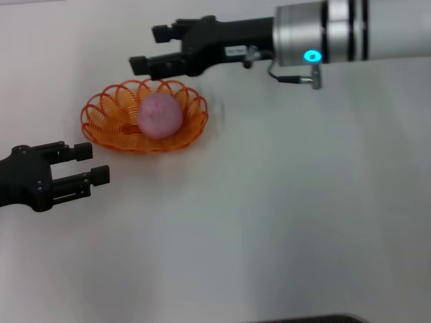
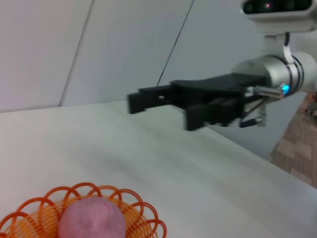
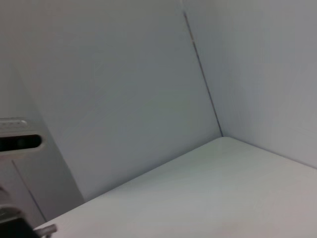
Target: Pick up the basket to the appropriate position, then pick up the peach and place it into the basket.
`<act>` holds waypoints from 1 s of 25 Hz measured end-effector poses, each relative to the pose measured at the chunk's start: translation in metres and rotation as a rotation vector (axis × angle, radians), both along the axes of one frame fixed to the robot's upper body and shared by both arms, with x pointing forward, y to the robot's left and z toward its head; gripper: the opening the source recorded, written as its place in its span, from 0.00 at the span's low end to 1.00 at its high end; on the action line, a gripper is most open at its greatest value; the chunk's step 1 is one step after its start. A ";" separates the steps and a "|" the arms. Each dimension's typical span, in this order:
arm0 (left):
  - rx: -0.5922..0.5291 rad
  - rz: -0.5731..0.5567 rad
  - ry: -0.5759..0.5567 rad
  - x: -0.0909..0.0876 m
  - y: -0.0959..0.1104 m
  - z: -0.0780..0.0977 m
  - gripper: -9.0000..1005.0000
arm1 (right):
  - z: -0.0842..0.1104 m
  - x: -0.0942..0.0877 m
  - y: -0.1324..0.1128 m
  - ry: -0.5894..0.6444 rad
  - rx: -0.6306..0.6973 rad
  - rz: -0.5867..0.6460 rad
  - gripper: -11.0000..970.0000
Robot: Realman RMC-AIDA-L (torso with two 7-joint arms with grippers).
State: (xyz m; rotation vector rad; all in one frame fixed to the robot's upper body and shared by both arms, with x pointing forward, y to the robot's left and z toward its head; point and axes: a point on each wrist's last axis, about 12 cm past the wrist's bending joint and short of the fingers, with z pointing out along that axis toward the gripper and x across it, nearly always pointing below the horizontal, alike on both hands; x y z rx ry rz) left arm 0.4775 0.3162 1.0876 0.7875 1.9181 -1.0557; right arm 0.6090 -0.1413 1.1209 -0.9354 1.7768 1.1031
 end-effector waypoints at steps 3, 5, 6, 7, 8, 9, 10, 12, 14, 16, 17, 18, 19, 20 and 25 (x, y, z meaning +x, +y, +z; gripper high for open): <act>-0.004 0.002 -0.003 0.000 0.000 0.000 0.64 | 0.006 -0.015 -0.025 -0.034 0.039 0.031 0.89; -0.006 0.003 -0.005 0.000 0.000 0.001 0.64 | 0.006 -0.020 -0.033 -0.044 0.040 0.035 0.95; -0.007 0.003 -0.005 0.001 0.000 0.001 0.64 | 0.006 -0.026 -0.042 -0.047 0.039 0.043 0.97; -0.007 0.004 -0.006 0.001 0.000 0.001 0.64 | 0.005 -0.033 -0.052 -0.048 0.037 0.048 0.97; -0.008 0.006 -0.008 0.001 0.000 0.001 0.64 | 0.003 -0.037 -0.060 -0.042 0.035 0.045 0.97; -0.009 0.007 -0.008 0.001 0.000 0.001 0.64 | 0.001 -0.043 -0.070 -0.033 0.035 0.042 0.98; -0.009 0.009 -0.009 0.001 0.000 0.001 0.64 | -0.001 -0.050 -0.080 -0.019 0.036 0.038 0.98; -0.010 0.011 -0.010 0.001 0.001 0.001 0.64 | -0.007 -0.063 -0.100 0.009 0.043 0.026 0.98; -0.010 0.016 -0.011 0.001 0.001 0.001 0.64 | -0.014 -0.075 -0.119 0.032 0.047 -0.006 0.98; -0.007 0.021 -0.012 0.001 0.002 0.001 0.64 | -0.020 -0.083 -0.133 0.045 0.033 -0.044 0.98; -0.006 0.023 -0.013 0.002 0.002 0.001 0.64 | -0.024 -0.085 -0.141 0.053 0.012 -0.065 0.98; -0.005 0.025 -0.013 0.002 0.003 0.001 0.64 | -0.026 -0.087 -0.145 0.057 -0.003 -0.079 0.98; -0.004 0.026 -0.014 0.002 0.003 0.001 0.64 | -0.028 -0.087 -0.150 0.063 -0.023 -0.094 0.98; -0.004 0.027 -0.014 0.002 0.003 0.001 0.64 | -0.030 -0.088 -0.153 0.069 -0.038 -0.102 0.98; -0.004 0.029 -0.011 0.001 0.003 0.001 0.64 | -0.033 -0.087 -0.153 0.078 -0.071 -0.102 0.98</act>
